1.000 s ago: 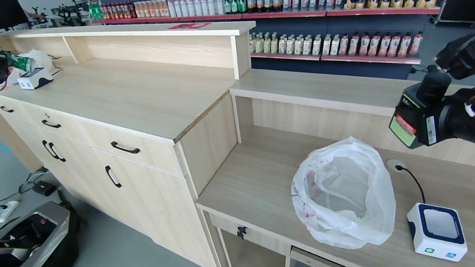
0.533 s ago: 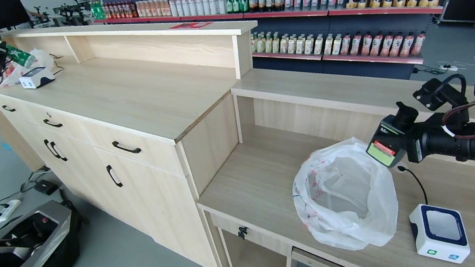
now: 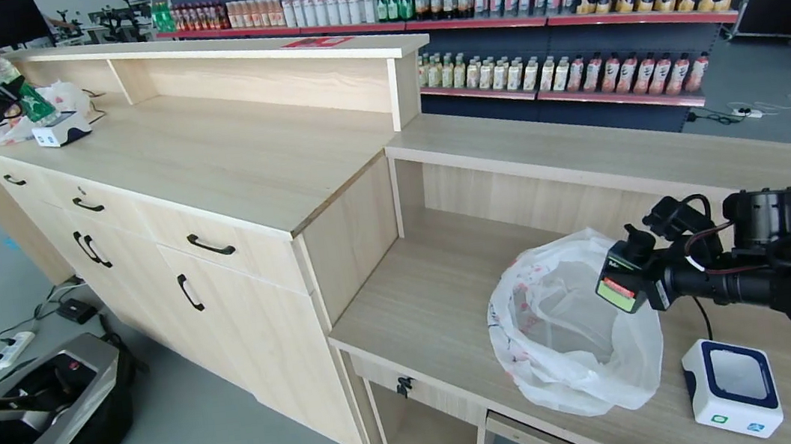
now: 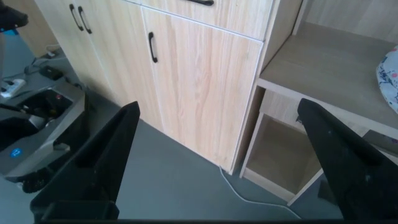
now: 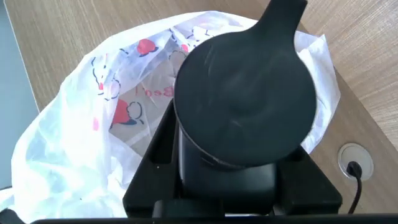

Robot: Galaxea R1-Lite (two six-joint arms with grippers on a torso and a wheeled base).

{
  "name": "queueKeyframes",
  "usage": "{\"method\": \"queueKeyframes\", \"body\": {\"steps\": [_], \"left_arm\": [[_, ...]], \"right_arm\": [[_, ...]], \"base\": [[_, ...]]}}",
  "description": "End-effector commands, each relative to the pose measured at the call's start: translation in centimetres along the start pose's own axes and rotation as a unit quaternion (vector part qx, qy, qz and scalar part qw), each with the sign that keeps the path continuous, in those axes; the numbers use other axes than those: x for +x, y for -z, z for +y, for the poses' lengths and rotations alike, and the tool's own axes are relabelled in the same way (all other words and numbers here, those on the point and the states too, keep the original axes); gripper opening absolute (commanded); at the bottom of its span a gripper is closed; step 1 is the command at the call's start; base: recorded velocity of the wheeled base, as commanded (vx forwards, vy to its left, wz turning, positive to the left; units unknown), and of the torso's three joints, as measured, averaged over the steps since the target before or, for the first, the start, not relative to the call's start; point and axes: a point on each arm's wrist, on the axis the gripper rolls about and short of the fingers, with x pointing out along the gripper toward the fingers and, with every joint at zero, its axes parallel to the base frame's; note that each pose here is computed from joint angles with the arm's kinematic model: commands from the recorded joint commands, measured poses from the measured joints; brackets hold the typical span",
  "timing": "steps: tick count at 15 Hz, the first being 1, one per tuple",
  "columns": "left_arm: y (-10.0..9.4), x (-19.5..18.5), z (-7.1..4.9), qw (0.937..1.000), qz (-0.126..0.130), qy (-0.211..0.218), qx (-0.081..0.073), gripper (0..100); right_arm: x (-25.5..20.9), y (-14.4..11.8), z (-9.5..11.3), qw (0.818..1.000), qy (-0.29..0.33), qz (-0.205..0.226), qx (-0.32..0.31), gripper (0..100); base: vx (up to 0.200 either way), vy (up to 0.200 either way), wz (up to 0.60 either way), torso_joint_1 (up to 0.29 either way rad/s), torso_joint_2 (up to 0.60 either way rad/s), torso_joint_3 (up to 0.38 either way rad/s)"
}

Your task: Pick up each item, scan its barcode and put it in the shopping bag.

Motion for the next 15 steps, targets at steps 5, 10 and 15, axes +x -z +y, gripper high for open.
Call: {"method": "queueKeyframes", "body": {"steps": [5,10,15], "left_arm": [[0.0,0.0,0.0,1.0000,0.000,0.000,0.000,100],[0.0,0.0,0.0,1.0000,0.000,0.000,0.000,100],[0.0,0.0,0.0,1.0000,0.000,0.000,0.000,100]], "right_arm": [[3.6,3.5,-0.8,0.999,-0.002,0.013,-0.031,0],[5.3,4.7,-1.3,0.999,-0.018,-0.013,-0.042,0],[6.9,6.1,-1.9,0.999,-0.012,-0.021,-0.041,0]], "base": [[0.000,0.000,0.00,0.000,0.00,0.000],[0.000,0.000,0.00,0.000,0.00,0.000],[0.000,0.000,0.00,0.000,0.00,0.000]]}}
